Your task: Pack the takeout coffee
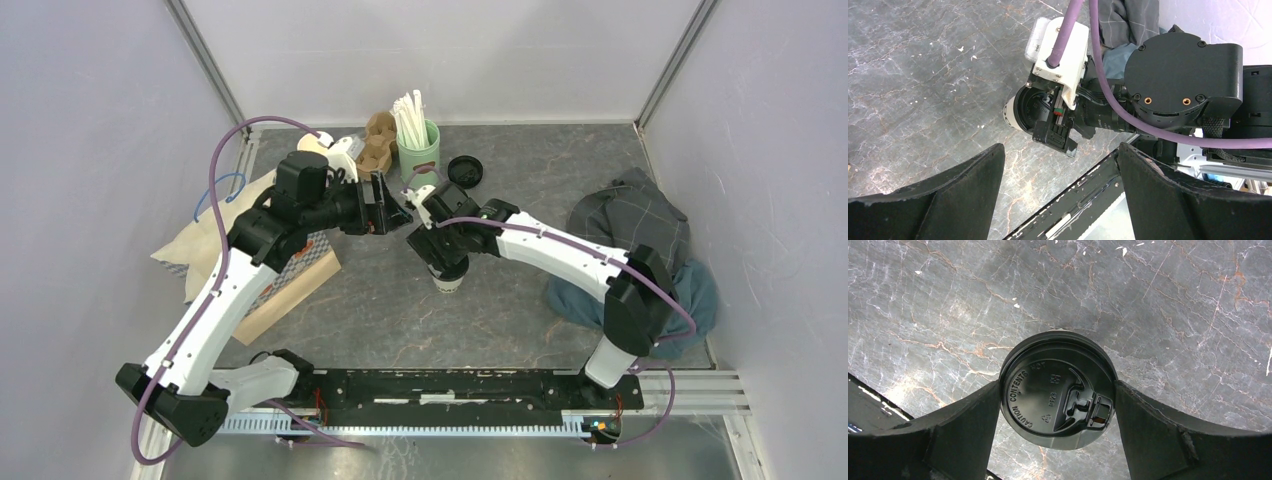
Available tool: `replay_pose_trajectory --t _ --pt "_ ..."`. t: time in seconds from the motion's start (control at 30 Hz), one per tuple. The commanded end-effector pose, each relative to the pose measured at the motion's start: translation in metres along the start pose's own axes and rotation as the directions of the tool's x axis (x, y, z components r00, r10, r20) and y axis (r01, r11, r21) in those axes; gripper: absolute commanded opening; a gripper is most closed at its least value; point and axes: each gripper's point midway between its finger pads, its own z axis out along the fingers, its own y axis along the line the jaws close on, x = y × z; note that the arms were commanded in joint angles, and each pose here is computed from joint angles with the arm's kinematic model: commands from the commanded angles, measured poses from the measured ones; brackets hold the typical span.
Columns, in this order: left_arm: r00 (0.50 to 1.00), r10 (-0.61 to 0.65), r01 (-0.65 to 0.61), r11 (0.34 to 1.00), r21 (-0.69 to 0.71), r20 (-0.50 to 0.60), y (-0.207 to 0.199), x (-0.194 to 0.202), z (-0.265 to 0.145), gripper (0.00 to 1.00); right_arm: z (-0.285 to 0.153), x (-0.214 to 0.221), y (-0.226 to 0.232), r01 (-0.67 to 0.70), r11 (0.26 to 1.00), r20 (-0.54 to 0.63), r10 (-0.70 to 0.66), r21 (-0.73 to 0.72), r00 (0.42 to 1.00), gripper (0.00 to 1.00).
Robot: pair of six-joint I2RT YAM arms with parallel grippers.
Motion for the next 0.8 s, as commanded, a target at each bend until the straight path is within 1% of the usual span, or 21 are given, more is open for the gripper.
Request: replay_pose_trajectory --t 0.0,0.07,0.23,0.43,0.63,0.77 --pt "1.0 -0.015 0.015 1.0 0.026 0.007 -0.008 -0.006 -0.001 0.9 0.016 0.047 -0.021 0.029 0.995 -0.191 -0.01 0.1 0.982 0.86" --pt "1.0 -0.013 0.013 0.999 0.029 0.007 -0.009 -0.008 -0.001 0.9 0.013 0.043 -0.031 0.008 0.992 -0.175 0.015 0.129 0.985 0.86" --pt "1.0 -0.012 0.012 0.999 0.039 0.007 -0.011 -0.009 -0.002 0.9 0.011 0.048 -0.057 -0.035 0.981 -0.165 0.068 0.191 0.984 0.86" --pt "1.0 -0.013 0.013 0.999 0.049 -0.002 -0.013 -0.008 -0.001 0.9 0.008 0.062 -0.11 -0.113 0.949 -0.141 0.16 0.293 0.977 0.86" --pt "1.0 -0.005 0.005 0.998 0.061 -0.004 -0.016 -0.01 -0.001 0.9 0.003 0.103 -0.181 -0.203 0.885 -0.173 0.297 0.419 0.939 0.86" --pt "1.0 -0.002 0.002 0.998 0.063 -0.008 -0.017 -0.009 -0.001 0.9 -0.008 0.131 -0.22 -0.281 0.833 -0.167 0.399 0.476 0.902 0.86"
